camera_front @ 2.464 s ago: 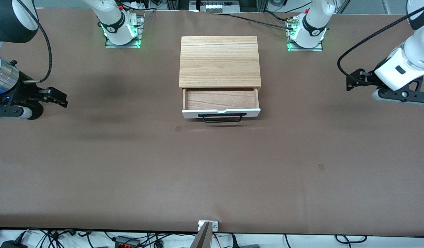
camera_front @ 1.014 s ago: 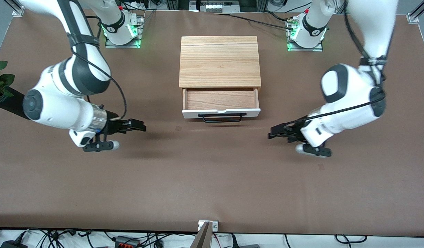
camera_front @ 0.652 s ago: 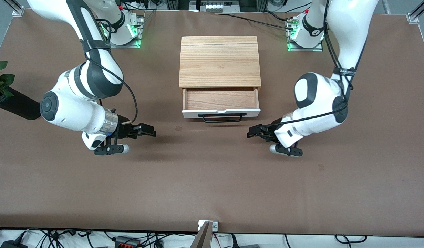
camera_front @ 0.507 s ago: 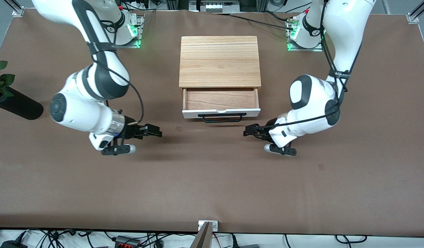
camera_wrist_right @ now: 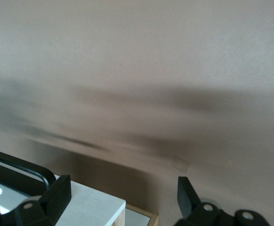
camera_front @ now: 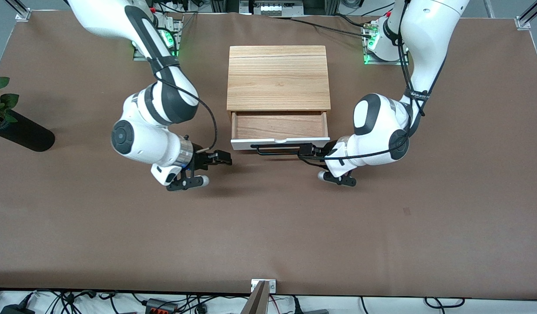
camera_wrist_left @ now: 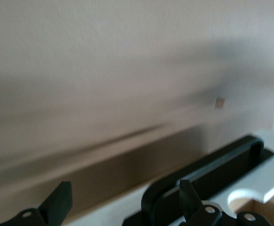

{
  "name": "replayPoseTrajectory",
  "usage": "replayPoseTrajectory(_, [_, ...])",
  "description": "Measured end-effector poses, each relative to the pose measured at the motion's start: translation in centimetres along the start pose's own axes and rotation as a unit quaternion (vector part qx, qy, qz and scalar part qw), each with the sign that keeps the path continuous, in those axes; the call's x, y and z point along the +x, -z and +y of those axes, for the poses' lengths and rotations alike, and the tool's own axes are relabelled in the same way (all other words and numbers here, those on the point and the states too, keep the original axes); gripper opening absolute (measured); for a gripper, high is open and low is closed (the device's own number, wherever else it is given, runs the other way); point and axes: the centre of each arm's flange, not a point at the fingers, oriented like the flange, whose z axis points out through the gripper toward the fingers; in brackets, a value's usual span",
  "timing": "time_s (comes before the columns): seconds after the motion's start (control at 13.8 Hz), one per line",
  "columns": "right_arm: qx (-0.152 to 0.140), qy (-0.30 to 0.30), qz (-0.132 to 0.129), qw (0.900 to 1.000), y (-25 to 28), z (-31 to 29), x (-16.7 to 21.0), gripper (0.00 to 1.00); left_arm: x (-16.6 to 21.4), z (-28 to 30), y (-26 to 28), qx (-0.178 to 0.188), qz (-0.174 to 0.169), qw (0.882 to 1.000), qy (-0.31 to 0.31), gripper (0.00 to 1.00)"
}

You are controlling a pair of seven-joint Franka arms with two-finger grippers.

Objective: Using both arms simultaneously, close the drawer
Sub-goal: 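Bring both grippers against the white drawer front beside the handle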

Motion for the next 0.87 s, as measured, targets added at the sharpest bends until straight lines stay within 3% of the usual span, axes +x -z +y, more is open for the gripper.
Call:
replayPoseTrajectory(0.29, [0.002, -0.004, -0.03, 1.0, -2.8, -0.2, -0.6, 1.0, -0.4, -0.8, 0.2, -0.005, -0.03, 1.0, 0.007, 1.0])
replayPoseTrajectory(0.65, [0.019, -0.006, -0.13, 0.991, -4.1, 0.1, -2.8, 1.0, -1.0, -0.7, -0.1, -0.008, -0.053, 0.999, 0.007, 1.0])
replayPoseTrajectory(0.87, [0.022, -0.008, -0.156, 0.987, -4.2, 0.6, -3.3, 1.0, -1.4, -0.6, -0.4, -0.009, -0.07, 0.997, 0.006, 1.0])
